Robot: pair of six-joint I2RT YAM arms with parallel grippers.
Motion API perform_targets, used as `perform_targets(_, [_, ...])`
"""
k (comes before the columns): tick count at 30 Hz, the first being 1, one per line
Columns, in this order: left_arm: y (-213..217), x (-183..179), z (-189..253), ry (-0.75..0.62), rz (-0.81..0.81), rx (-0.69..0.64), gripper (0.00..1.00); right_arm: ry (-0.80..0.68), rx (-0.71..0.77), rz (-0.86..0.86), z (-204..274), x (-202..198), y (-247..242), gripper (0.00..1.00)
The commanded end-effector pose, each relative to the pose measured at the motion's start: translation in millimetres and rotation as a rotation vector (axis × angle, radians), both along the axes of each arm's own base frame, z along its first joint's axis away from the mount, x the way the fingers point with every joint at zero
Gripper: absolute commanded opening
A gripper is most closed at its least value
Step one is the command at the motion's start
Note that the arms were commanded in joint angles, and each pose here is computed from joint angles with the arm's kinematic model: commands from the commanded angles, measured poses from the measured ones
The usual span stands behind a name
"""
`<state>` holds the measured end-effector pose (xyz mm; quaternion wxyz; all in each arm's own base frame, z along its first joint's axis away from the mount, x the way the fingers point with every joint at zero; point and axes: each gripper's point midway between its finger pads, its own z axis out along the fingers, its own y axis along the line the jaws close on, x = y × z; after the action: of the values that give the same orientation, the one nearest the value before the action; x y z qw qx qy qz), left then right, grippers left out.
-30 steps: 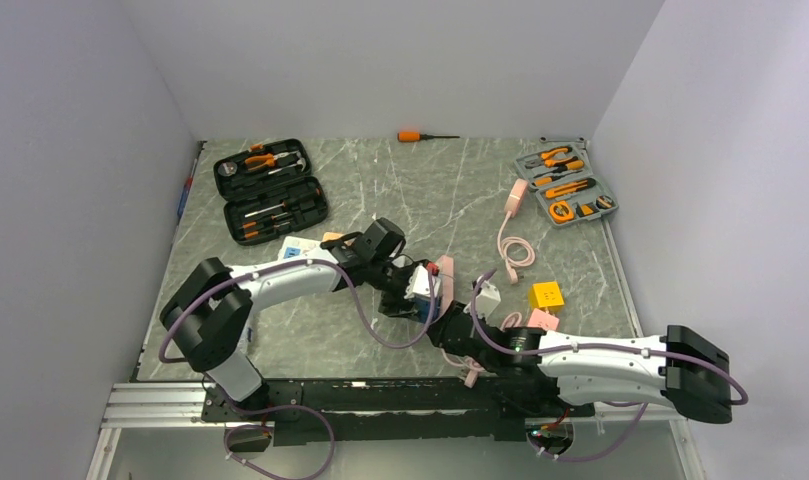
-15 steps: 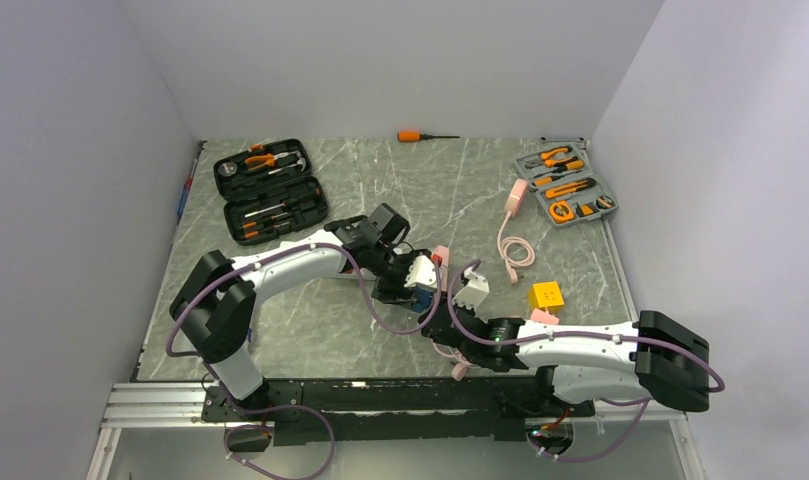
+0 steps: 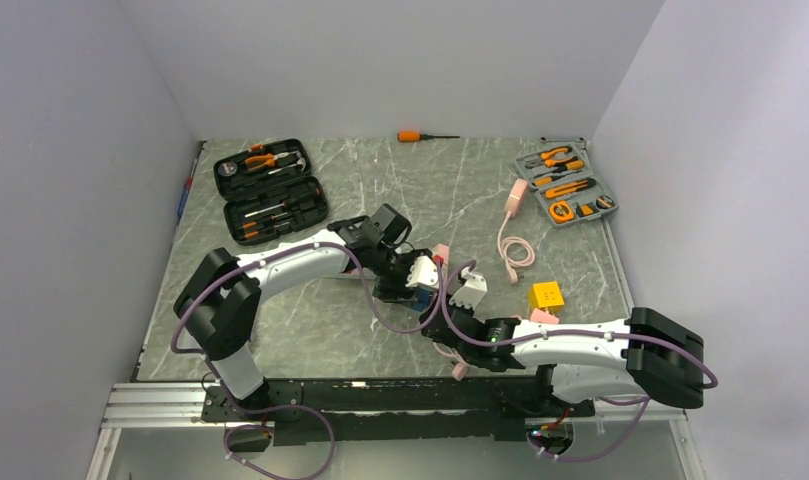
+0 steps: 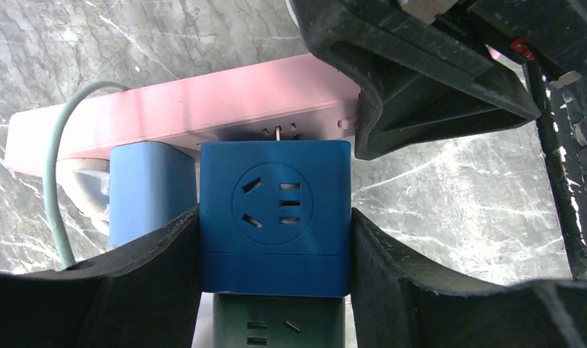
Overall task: Pull the plug off the socket
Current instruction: Remove the plug from the socket.
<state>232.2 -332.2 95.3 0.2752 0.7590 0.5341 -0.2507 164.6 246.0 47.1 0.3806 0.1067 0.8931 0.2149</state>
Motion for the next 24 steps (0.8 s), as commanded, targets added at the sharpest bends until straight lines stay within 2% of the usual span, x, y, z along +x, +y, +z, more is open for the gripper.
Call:
perform_targets(1, [111.3,119.4,-21.4,-0.343,0.378,0.336,0.00,0.099,-0.259,0.117,-39.0,-38.2,-48.8,0.00])
perform_targets(6, [116.7,110.2,-17.0,-0.339,0.372,0.322,0.00,0.117,-0.291,0.041,-38.8,-38.6,-67.5,0.00])
perform_targets(13, [141.8,93.2,-18.6,-0.433,0.271,0.340,0.00,0.081,-0.297,0.064,-29.6,-34.4,-67.6,0.00])
perform_targets(17, [155.7,108.6,-18.7,-0.493,0.283,0.376,0.00,0.057,-0.301,0.090,-24.4,-31.2,-62.3,0.00])
perform_targets(24, [178.0,127.7,-31.4,-0.512,0.372,0.485,0.00,0.054,-0.329,0.084,-20.1,-31.1,-69.0,0.00])
